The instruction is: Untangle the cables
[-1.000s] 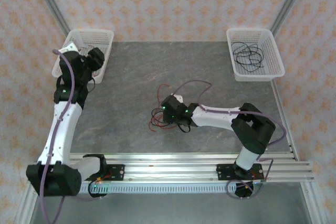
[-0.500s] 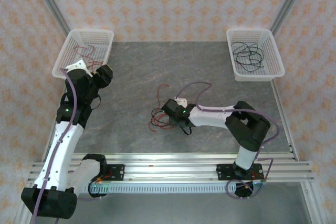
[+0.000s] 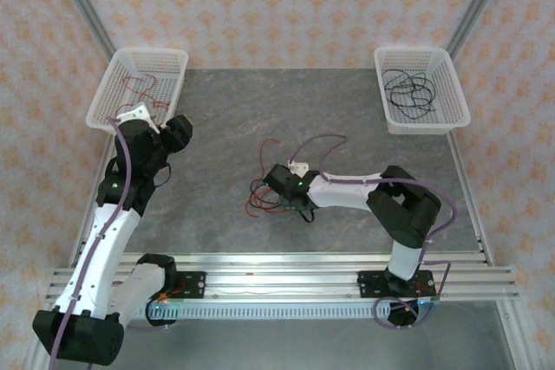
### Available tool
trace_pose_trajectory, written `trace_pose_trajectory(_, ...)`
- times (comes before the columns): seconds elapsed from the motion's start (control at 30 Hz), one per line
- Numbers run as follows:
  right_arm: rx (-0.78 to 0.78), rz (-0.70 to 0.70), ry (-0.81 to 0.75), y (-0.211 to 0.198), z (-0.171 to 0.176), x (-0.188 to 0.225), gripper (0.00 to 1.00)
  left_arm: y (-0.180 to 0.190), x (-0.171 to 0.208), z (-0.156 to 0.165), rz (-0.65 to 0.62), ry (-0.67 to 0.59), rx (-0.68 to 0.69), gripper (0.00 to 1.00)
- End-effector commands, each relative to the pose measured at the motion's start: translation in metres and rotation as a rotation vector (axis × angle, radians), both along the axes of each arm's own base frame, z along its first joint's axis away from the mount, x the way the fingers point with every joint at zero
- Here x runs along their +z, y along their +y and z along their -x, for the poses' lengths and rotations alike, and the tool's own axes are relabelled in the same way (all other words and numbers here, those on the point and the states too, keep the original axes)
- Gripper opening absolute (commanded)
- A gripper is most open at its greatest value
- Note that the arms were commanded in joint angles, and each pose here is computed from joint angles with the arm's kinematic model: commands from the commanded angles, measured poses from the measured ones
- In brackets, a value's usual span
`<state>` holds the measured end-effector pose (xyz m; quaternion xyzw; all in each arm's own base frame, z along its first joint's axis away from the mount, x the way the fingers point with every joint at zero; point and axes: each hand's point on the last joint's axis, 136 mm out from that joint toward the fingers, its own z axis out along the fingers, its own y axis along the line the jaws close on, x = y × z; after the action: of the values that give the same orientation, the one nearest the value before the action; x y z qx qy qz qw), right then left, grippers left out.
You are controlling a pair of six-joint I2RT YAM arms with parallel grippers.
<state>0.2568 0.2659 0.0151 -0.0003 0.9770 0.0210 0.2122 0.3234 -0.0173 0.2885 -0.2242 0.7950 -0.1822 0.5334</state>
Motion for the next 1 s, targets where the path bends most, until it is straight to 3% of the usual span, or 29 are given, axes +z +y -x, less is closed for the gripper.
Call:
trace_pose_trajectory(0.0, -0.007, 0.059, 0.070, -0.003, 0.011, -0.040, 0.32, 0.000, -0.001, 0.007, 0.004, 0.006, 0.004, 0.63)
trace_pose_trajectory(0.17, 0.001, 0.078, 0.103, -0.001, 0.020, -0.054, 0.25, 0.001, 0.001, 0.010, -0.008, 0.003, 0.006, 0.63)
trace_pose_trajectory(0.47, 0.009, 0.059, 0.111, 0.000, 0.023, -0.058, 0.00, 0.001, -0.003, 0.010, -0.015, 0.013, 0.004, 0.63)
trace_pose_trajectory(0.57, 0.019, 0.049, 0.096, 0.002, 0.021, -0.054, 0.00, -0.001, 0.000, 0.011, -0.010, 0.008, -0.004, 0.63)
trace_pose_trajectory(0.7, 0.046, 0.024, 0.016, 0.007, 0.009, -0.029, 0.00, -0.004, 0.006, 0.015, -0.002, -0.002, -0.020, 0.63)
trace_pose_trajectory(0.97, 0.133, -0.063, -0.201, 0.015, -0.012, 0.064, 0.00, -0.013, 0.014, 0.024, 0.023, -0.023, -0.064, 0.62)
